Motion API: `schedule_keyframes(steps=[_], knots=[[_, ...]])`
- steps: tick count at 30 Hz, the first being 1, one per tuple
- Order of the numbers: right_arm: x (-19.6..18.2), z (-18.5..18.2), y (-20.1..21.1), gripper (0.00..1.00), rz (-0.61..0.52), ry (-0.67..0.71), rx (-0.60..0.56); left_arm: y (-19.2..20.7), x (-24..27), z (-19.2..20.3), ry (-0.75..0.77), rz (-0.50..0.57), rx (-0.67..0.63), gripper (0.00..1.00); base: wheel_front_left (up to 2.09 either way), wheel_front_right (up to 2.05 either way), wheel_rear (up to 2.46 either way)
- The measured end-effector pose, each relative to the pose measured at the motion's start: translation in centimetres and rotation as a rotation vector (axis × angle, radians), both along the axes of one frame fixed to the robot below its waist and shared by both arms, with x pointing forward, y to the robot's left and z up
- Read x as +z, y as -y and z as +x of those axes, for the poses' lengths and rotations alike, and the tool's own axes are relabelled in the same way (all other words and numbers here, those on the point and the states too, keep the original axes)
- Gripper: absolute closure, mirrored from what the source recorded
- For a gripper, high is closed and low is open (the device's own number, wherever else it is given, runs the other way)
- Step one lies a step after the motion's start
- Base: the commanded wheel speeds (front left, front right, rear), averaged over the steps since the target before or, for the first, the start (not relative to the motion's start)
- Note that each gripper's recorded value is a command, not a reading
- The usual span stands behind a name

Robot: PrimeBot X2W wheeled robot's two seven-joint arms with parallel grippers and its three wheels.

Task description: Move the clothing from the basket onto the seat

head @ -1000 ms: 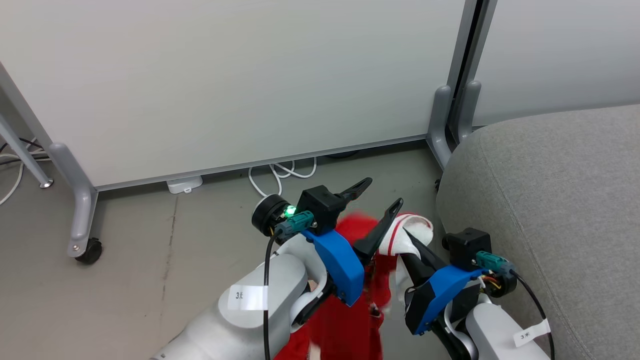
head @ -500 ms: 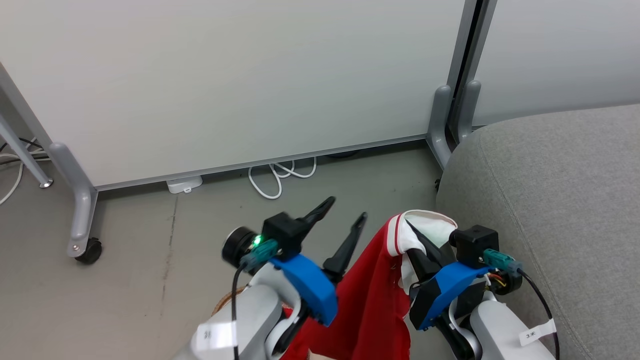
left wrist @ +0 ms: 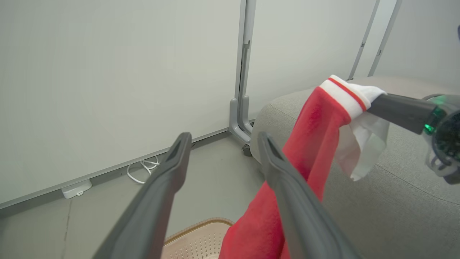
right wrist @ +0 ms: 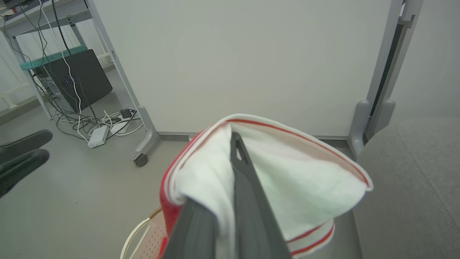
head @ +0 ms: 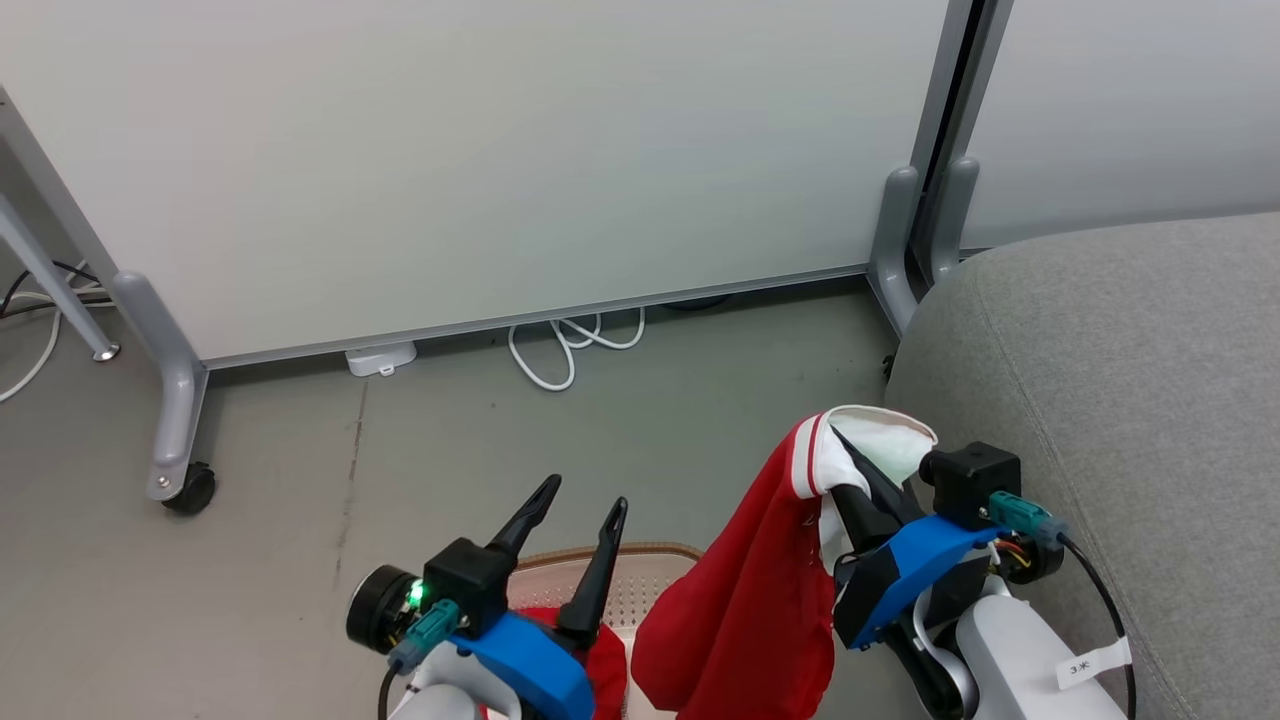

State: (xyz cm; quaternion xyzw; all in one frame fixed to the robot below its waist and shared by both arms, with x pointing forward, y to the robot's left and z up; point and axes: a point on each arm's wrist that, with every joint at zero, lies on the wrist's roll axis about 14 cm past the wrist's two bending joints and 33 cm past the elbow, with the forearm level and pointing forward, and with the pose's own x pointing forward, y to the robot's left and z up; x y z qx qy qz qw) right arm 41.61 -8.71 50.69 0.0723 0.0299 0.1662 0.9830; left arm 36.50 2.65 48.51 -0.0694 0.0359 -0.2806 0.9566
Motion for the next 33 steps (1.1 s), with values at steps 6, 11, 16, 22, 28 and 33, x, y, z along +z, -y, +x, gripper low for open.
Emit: schedule_keyframes(steps=[6, 11, 16, 22, 28, 33], knots=[[0.0, 0.0, 0.0, 1.00, 0.004, -0.001, 0.000, -0.7, 0.0, -0.2, 0.011, -0.005, 0.012, 0.00, 0.00, 0.00, 0.00], [-0.2, -0.1, 0.2, 1.00, 0.006, -0.009, -0.006, -0.7, -0.3, -0.3, 0.007, -0.006, 0.009, 0.00, 0.00, 0.00, 0.00], [-0.4, -0.3, 0.9, 1.00, 0.009, -0.015, -0.025, -0.3, -0.7, -0.2, 0.002, 0.001, -0.003, 0.00, 0.00, 0.00, 0.00], [-0.7, -0.6, 2.7, 1.00, 0.010, -0.022, -0.075, 1.4, -0.9, 0.1, -0.004, -0.003, -0.049, 0.00, 0.00, 0.00, 0.00], [-0.9, -1.3, 5.3, 1.00, 0.008, -0.029, -0.145, 3.7, -1.2, 0.3, -0.015, -0.007, -0.111, 0.00, 0.00, 0.00, 0.00], [-1.0, -2.1, 7.9, 1.00, 0.007, -0.033, -0.216, 6.0, -1.6, 0.3, -0.024, -0.007, -0.180, 0.00, 0.00, 0.00, 0.00]])
